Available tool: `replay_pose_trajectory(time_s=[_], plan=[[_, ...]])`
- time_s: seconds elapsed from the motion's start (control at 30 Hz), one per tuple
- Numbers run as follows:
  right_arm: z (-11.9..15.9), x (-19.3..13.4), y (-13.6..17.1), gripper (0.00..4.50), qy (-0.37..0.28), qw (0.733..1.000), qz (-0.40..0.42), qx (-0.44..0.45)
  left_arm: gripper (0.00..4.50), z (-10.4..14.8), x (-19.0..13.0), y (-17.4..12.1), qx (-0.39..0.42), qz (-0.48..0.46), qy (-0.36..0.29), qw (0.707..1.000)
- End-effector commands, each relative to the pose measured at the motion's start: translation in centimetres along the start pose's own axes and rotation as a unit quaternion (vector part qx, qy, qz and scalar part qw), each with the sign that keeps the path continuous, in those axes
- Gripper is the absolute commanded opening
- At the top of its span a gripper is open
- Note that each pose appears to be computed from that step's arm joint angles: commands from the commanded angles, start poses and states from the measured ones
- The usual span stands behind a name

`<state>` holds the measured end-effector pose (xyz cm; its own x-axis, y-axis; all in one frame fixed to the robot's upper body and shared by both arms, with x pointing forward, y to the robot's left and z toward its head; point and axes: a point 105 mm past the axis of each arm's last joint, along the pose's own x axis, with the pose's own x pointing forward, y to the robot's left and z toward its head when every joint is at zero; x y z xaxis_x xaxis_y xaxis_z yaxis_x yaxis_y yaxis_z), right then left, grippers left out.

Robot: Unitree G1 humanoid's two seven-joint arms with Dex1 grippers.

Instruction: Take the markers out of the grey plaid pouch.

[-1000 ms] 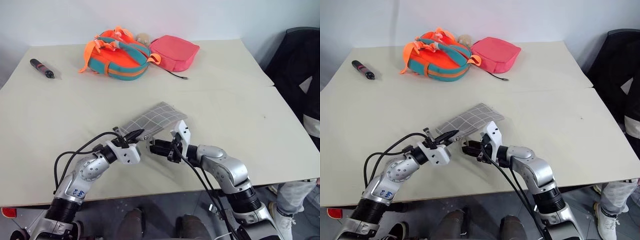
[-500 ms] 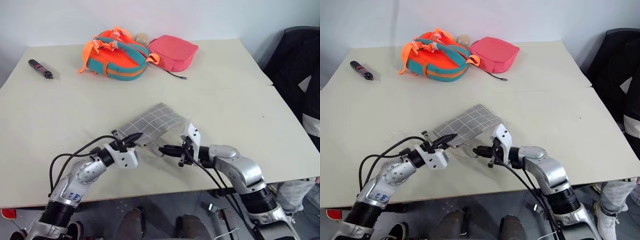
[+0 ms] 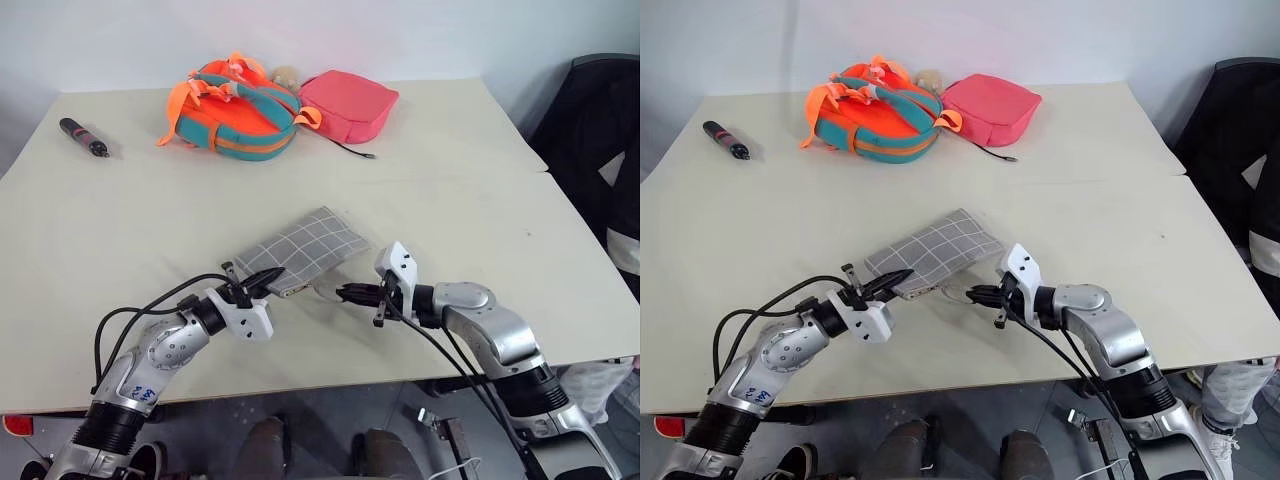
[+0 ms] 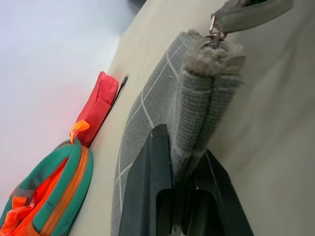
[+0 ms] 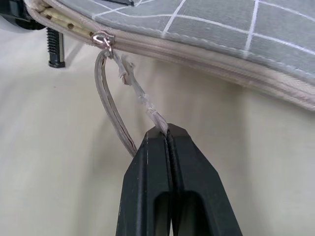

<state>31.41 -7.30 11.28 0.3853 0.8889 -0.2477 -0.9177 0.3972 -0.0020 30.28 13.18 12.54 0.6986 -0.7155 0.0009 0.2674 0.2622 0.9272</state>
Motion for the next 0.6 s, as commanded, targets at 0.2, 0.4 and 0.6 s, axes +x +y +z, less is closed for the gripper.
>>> replay_pose_trajectory(time_s=[0.2,0.4,0.6], plan=[[0.6,-3.4,-4.1,0.02,0.013,0.997,-0.067,-0.037,0.00,-0.2,-1.5,1.6,-0.007,0.032,-0.004,0.999],[0.0,-5.0,-5.7,0.02,0.030,0.994,-0.089,-0.047,0.00,-0.2,-2.3,1.6,-0.012,0.028,-0.008,1.000],[-0.2,-5.9,-7.0,0.02,0.041,0.992,-0.106,-0.059,0.00,-0.3,-3.0,1.7,-0.030,0.032,-0.011,0.999]])
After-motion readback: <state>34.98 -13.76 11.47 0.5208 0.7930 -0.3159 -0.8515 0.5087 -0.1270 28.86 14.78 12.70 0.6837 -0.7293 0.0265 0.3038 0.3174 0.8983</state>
